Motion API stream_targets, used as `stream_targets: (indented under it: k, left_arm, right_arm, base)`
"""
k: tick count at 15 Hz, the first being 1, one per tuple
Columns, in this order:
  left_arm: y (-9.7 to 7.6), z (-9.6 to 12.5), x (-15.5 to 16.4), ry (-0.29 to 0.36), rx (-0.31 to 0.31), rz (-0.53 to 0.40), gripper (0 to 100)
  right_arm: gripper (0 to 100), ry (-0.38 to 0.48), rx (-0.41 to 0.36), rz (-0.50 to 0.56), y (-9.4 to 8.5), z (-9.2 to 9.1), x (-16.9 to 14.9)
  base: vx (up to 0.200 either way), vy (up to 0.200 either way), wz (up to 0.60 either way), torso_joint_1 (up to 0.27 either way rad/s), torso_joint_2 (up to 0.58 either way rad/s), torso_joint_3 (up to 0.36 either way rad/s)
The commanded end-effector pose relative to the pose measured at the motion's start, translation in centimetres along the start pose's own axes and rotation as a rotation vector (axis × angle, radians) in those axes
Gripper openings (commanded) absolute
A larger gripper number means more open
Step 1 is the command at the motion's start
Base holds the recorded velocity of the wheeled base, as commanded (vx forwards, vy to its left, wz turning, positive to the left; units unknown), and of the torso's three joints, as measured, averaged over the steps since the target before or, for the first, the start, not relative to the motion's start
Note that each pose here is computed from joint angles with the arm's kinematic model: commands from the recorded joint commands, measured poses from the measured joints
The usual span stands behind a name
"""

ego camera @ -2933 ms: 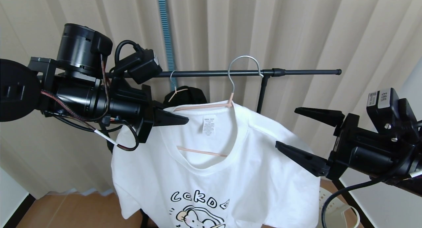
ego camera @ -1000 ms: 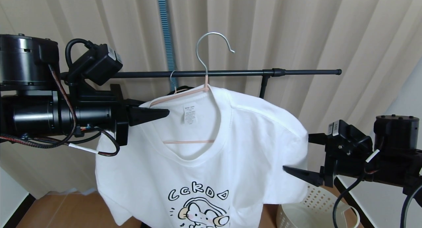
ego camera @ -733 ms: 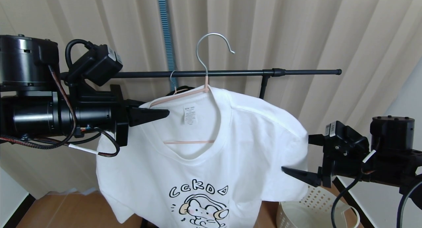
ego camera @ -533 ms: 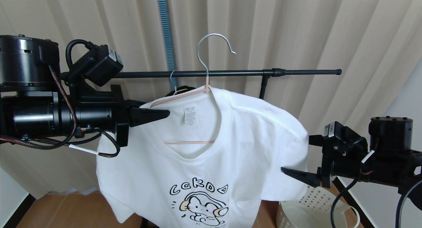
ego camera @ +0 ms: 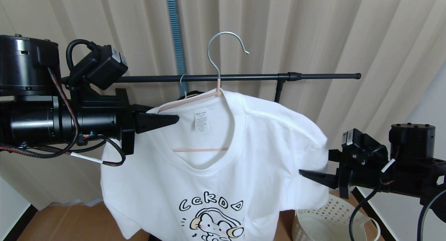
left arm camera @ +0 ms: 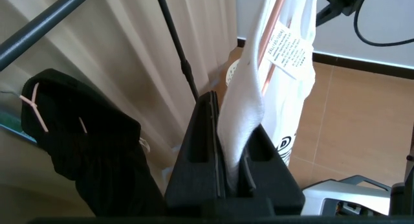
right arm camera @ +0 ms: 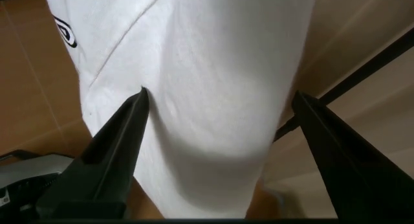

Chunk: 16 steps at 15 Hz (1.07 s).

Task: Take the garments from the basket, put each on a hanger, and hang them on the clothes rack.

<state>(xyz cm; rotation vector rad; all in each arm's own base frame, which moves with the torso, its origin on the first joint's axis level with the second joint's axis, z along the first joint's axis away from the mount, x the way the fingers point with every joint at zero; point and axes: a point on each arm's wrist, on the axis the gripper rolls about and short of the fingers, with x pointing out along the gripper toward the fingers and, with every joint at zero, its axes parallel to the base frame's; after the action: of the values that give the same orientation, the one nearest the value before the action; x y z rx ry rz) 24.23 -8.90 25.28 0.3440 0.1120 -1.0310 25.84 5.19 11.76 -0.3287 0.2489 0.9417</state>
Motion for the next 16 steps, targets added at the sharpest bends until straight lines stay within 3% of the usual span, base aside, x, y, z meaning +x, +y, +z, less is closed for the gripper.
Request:
stream_targets:
  k: [1,6,16]
  left_arm:
    - [0.0,0.0,0.0,-0.001,0.001,0.001,0]
    - [0.0,0.0,-0.1,0.001,-0.002,0.003,0]
    - [0.0,-0.4,-0.1,0.021,-0.007,0.024,0]
  right_arm:
    - [0,-0.003,-0.002,0.0,0.0,0.1,0.0]
    - [0,-0.011,-0.01,-0.022,-0.5,0.3,-0.2]
    - [0,-0.031,-0.005,-0.142,-3.7,0.5,-2.0]
  base:
    - [0.0,0.0,0.0,0.0,0.0,0.0]
    - [0.0,0.0,0.0,0.0,0.0,0.0]
    - [0.0,0.0,0.0,0.0,0.0,0.0]
